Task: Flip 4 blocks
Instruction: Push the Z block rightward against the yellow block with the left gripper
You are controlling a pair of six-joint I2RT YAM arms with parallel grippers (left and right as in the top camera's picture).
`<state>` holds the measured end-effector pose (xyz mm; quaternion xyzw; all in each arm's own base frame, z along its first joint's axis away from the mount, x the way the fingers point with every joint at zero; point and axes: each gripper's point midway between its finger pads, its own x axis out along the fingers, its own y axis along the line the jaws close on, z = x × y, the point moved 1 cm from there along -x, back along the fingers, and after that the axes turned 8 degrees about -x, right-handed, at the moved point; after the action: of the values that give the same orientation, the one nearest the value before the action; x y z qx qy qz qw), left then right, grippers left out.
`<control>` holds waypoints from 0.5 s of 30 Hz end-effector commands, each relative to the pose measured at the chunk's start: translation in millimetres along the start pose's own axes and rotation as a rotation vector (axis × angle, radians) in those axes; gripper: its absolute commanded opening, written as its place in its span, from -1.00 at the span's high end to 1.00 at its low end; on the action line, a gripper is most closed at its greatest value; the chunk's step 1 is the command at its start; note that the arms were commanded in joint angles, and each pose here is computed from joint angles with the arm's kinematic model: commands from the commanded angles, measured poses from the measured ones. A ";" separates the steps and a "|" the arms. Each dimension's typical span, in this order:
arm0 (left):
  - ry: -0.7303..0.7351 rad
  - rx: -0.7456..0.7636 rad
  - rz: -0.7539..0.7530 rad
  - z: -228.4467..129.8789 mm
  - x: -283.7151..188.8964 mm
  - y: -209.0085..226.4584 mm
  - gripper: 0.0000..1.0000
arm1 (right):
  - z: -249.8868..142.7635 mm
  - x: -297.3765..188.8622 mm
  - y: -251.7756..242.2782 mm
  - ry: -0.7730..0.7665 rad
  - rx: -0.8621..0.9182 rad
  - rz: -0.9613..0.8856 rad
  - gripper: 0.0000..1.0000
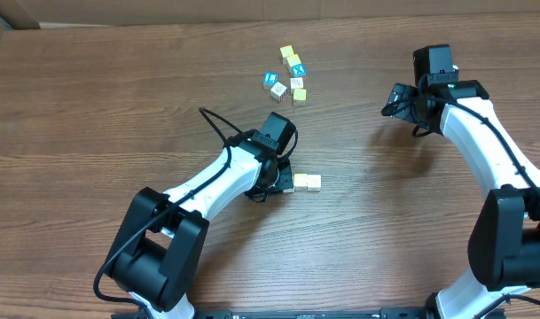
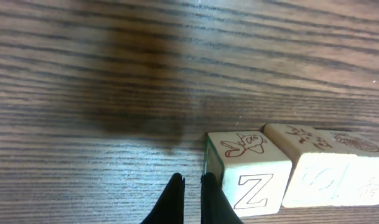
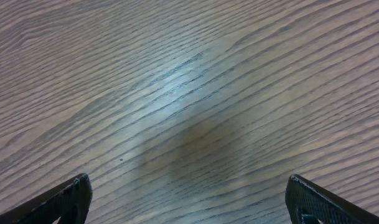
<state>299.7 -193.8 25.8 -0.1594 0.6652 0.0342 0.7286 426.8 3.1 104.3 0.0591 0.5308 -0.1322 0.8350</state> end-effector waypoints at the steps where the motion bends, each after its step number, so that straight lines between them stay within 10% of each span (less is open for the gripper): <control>1: -0.019 -0.007 0.013 4.7 2.1 0.5 0.92 | 14.9 -15.0 -1.1 -0.055 0.011 0.007 -1.00; 15: -0.087 0.045 0.005 24.4 -20.3 -7.3 0.92 | 14.9 -15.0 -1.1 -0.055 0.011 0.007 -1.00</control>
<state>307.1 -189.3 28.7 -0.1472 0.6529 0.0409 0.7418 426.8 3.0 104.3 0.0595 0.5308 -0.1323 0.8350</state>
